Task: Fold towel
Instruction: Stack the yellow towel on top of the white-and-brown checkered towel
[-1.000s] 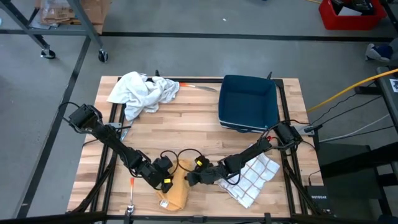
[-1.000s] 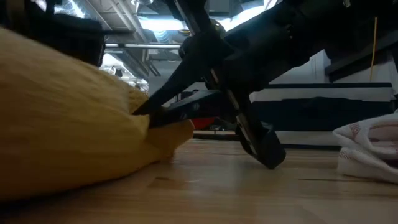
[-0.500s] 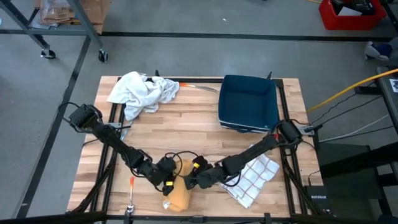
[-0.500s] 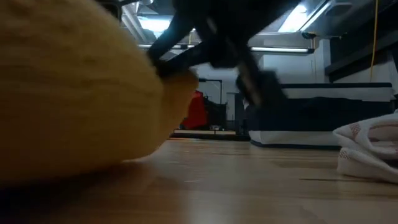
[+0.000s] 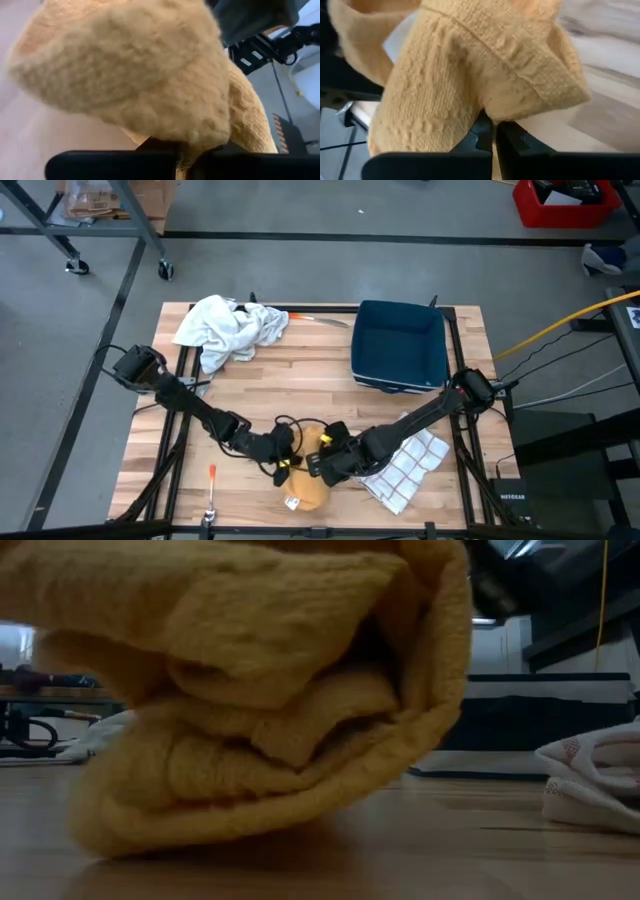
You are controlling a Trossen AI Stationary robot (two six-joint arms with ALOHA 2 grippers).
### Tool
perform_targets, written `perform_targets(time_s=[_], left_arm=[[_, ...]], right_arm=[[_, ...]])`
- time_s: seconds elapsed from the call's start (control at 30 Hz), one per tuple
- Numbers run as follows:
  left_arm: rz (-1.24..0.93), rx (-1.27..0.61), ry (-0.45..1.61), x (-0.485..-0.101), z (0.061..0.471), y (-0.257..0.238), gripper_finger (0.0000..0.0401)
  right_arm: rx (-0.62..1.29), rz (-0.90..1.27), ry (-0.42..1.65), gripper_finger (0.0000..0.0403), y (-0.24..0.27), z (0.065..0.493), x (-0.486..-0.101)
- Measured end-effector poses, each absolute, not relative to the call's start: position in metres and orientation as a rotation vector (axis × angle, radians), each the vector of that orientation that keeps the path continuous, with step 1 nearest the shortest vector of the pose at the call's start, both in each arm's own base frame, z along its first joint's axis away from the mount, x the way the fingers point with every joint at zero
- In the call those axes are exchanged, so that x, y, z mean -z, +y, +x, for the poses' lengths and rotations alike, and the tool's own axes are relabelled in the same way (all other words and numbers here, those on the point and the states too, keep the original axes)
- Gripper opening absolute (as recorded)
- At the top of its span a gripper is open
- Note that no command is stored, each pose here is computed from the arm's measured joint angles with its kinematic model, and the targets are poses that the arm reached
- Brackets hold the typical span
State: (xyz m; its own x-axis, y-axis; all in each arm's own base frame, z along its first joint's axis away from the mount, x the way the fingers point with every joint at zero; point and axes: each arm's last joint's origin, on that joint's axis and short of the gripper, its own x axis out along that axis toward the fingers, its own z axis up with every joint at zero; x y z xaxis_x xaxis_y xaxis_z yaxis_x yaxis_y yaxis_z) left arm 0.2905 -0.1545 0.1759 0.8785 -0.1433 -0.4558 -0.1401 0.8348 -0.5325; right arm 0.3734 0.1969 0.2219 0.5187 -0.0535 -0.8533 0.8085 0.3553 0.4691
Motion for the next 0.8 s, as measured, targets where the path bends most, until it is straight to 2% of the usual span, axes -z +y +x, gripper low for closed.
perform_targets(time_s=[0.17, 0.33, 0.67, 0.8], left_arm=[[-0.508, 0.020, 0.463, -0.188, 0.305, -0.143, 0.0006], [-0.457, 0.057, 0.462, -0.192, 0.325, -0.137, 0.0007], [-0.387, 0.191, 0.464, -0.191, 0.376, -0.152, 0.0007], [-0.355, 0.229, 0.430, -0.200, 0.392, -0.156, 0.0005]], right_arm=[[0.778, 1.094, 0.902, 0.0005, 0.210, 0.356, -0.231], [0.862, 1.145, 0.860, 0.0005, 0.224, 0.342, -0.237], [1.017, 1.236, 0.831, 0.0005, 0.254, 0.306, -0.236], [1.003, 1.229, 0.851, 0.0005, 0.260, 0.294, -0.244]])
